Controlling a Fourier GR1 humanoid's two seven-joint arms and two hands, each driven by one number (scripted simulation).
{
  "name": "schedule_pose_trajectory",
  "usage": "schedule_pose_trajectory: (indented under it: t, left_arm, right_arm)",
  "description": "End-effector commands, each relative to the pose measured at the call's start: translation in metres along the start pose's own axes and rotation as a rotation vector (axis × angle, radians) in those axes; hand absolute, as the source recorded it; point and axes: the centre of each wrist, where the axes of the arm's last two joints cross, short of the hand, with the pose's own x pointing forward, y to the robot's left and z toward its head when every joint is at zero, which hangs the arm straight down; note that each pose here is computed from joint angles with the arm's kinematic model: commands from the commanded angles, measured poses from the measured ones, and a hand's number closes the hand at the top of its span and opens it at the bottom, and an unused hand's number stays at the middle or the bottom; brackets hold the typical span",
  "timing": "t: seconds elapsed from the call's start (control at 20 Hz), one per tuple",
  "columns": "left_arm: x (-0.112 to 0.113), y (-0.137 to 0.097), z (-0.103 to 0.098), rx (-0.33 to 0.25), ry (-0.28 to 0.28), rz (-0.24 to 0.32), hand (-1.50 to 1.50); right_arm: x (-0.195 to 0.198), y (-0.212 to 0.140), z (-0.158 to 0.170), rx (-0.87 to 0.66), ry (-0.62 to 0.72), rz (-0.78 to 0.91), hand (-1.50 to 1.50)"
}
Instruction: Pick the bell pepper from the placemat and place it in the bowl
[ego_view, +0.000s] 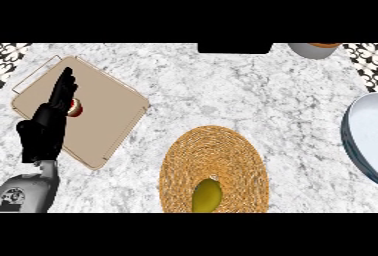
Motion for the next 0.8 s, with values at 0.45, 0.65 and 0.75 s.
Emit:
schedule_pose_trajectory:
  t: [0.45, 0.65, 0.75]
  left_arm:
    - [0.008, -0.006, -0.003, -0.028, -0.010, -0.001, 0.00]
    - [0.008, -0.001, -0.010, -0.010, 0.008, 0.006, 0.00]
    - [0.014, -0.013, -0.016, -0.010, 0.003, 0.004, 0.00]
  right_arm:
    - [-0.055, 0.044, -0.051, 0.189, 0.109, -0.251, -1.50]
    - [-0.071, 0.060, -0.039, 0.155, 0.069, -0.362, -1.50]
    - [-0.075, 0.063, -0.036, 0.110, 0.039, -0.373, -1.50]
